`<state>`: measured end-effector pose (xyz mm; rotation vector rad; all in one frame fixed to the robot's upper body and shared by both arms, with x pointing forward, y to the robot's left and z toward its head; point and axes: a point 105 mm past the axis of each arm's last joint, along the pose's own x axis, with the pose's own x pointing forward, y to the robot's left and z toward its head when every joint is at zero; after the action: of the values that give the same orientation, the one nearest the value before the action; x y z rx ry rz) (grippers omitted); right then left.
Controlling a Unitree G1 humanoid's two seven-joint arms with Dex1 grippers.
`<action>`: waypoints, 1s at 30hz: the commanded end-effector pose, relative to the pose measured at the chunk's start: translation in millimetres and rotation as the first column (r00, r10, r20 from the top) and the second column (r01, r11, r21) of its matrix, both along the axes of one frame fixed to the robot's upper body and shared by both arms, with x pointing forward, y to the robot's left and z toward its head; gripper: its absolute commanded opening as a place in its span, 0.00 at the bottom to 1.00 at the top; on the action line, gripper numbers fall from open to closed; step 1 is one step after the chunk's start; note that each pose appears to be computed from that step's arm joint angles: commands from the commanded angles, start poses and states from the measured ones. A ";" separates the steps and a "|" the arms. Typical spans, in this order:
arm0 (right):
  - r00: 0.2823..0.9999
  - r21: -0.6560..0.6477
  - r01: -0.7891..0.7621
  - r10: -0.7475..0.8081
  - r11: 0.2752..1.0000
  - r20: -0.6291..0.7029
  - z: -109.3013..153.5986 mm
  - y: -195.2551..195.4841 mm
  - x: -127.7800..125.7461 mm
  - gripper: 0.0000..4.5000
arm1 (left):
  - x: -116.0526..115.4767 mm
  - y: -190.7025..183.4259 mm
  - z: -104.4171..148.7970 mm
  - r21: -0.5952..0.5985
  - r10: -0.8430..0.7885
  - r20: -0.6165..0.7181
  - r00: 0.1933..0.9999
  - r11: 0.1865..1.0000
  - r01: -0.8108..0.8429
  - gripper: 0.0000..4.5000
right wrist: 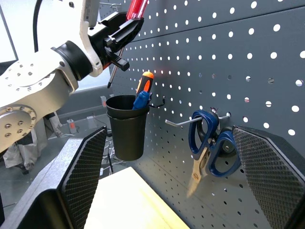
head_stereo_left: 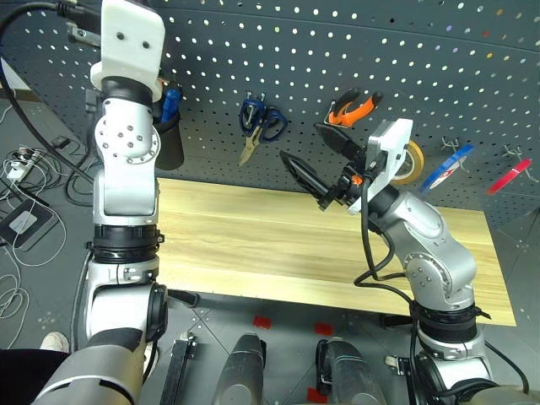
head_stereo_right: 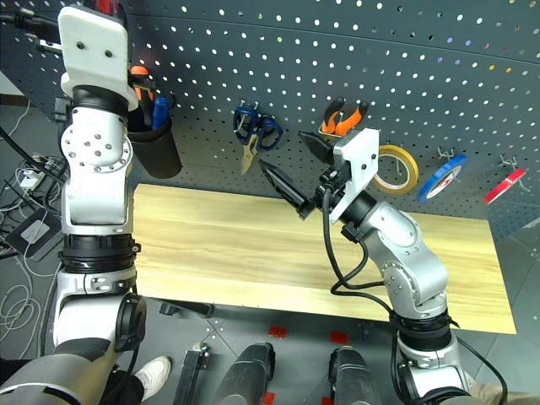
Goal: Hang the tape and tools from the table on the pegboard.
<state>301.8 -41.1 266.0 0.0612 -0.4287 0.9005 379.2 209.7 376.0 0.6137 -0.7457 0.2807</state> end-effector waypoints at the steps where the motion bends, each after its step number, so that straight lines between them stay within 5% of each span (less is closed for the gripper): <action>1: 0.998 0.020 -0.026 0.024 0.999 0.062 17.7 3.3 -12.2 1.00 | -5.5 1.6 14.9 0.008 -0.007 0.083 0.997 1.000 0.006 0.20; 21: 0.999 -0.030 -0.032 0.033 0.999 0.034 2.5 0.7 -12.3 1.00 | 12.6 22.1 -22.9 -0.092 -0.008 0.006 1.000 0.996 0.009 0.20; 30: 0.995 0.064 -0.086 0.082 0.994 0.055 27.2 4.9 -20.1 1.00 | 10.2 27.8 -28.7 -0.100 0.004 -0.012 1.000 0.995 -0.005 0.20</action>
<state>293.5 -35.2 273.8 0.1127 -0.4254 0.9575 402.5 236.3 326.4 0.5262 -0.6344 0.2926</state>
